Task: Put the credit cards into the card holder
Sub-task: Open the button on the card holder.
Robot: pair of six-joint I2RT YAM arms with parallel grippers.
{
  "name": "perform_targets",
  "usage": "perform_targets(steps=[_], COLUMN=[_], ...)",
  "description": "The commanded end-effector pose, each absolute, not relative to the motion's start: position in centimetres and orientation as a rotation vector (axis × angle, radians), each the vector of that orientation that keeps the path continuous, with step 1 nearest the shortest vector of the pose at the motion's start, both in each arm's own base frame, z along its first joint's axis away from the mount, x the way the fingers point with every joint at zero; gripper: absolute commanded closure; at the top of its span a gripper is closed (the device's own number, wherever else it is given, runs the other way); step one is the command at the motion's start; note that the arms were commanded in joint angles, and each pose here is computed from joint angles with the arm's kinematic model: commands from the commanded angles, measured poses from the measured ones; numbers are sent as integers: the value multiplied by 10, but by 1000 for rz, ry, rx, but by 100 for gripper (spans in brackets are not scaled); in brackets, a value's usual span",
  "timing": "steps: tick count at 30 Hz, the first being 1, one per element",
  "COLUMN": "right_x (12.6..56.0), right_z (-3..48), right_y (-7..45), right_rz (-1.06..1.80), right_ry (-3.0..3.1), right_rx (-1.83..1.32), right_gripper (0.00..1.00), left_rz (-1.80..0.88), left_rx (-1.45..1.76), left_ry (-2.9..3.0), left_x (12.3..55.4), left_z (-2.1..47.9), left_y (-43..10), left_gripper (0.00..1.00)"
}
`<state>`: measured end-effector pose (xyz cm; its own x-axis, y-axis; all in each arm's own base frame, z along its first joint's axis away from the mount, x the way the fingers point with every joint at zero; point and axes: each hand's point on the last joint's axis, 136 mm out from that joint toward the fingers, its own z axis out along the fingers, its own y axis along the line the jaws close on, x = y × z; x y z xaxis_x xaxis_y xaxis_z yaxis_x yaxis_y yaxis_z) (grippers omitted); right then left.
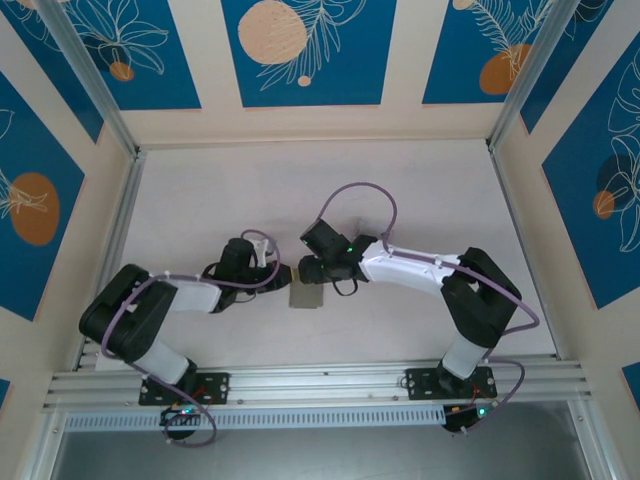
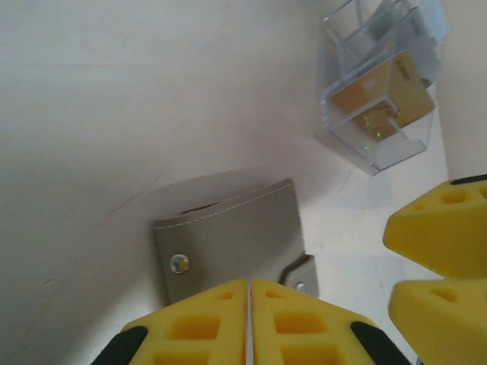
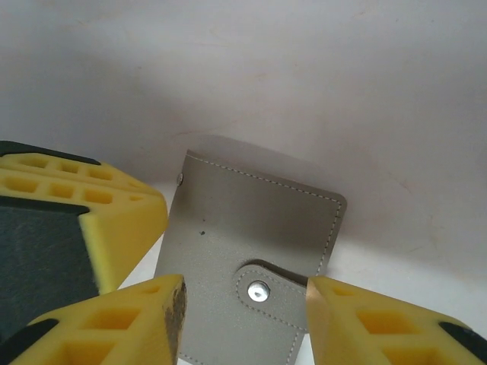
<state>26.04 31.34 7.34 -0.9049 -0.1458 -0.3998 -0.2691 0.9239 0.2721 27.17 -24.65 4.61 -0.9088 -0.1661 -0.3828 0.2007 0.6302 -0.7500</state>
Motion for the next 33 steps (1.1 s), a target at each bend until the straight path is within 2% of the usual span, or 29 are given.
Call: perform_targets(steps=[1, 14, 20, 23, 29, 33], right_x=[257, 247, 244, 243, 243, 242], right_z=[66, 32, 19, 15, 43, 67], right_y=[315, 305, 294, 292, 290, 284], right_rz=[380, 90, -56, -89, -52, 87], right_ry=[2733, 2787, 2797, 2801, 2745, 2725], right_rx=[-303, -351, -355, -349, -344, -310], right_gripper=[53, 53, 61, 69, 100, 100], left_rz=[-1217, -1120, -1095, -1079, -1024, -1010], left_rx=[42, 36, 36, 29, 6, 0], left_ry=[2410, 2510, 2521, 2524, 2540, 2547], left_x=[276, 256, 252, 251, 249, 247], left_z=[48, 6, 1, -1, -9, -12], left_y=[-255, -249, -247, -244, -236, -234], left_gripper=[92, 96, 98, 99, 100, 100])
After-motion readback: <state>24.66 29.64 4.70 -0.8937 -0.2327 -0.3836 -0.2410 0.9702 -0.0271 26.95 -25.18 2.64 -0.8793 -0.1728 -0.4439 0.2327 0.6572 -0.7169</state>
